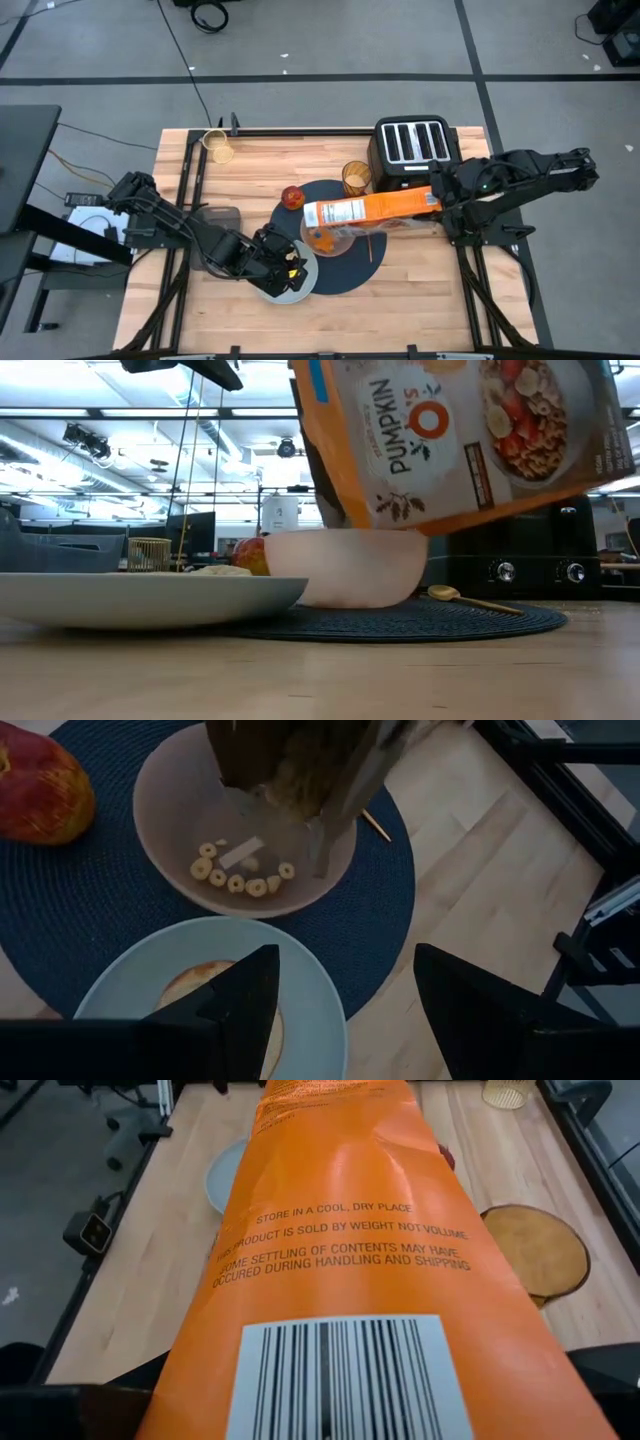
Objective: Arrange a breakfast setting
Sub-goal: Pour the cereal from the cereal box into the orange bowl
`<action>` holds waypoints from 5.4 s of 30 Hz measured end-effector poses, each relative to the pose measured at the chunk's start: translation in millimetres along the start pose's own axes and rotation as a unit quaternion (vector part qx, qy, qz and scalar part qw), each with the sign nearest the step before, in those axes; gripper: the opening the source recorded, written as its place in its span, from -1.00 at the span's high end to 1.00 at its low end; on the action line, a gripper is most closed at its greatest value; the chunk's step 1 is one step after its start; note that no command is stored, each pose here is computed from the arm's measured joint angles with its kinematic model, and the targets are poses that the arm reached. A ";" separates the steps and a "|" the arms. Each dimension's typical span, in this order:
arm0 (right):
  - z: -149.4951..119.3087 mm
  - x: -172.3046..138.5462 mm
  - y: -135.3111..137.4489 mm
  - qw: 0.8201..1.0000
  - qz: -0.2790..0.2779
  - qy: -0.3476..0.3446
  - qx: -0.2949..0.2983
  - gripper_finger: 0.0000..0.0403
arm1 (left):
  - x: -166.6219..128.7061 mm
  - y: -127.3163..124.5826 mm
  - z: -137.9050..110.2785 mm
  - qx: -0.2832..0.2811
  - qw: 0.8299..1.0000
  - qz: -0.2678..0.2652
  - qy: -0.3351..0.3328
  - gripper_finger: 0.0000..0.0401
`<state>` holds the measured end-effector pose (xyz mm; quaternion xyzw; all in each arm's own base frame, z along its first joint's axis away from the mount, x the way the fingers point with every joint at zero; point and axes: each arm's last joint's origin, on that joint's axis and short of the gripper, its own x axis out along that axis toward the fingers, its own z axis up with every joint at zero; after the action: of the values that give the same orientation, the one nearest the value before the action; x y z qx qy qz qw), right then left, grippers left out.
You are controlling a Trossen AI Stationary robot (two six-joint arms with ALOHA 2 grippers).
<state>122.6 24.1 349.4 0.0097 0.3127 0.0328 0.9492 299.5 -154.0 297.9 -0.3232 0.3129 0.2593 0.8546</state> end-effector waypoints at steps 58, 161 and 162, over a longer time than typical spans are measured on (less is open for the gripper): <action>-67.0 -36.3 -13.4 0.991 0.006 -0.109 0.075 -0.44 | -3.5 -14.0 12.2 -0.033 0.988 -0.029 -0.147 -0.18; -66.7 -41.8 -14.3 0.993 0.002 -0.096 0.070 -0.43 | 12.0 -18.1 13.9 -0.047 0.986 -0.030 -0.157 -0.18; -66.4 -41.9 -14.2 0.993 0.003 -0.098 0.071 -0.43 | 11.9 -18.6 14.2 -0.048 0.986 -0.032 -0.158 -0.18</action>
<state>50.3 6.9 320.3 0.0808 0.2201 0.0118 0.9721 324.6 -153.2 305.2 -0.3290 0.1506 0.2945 0.8845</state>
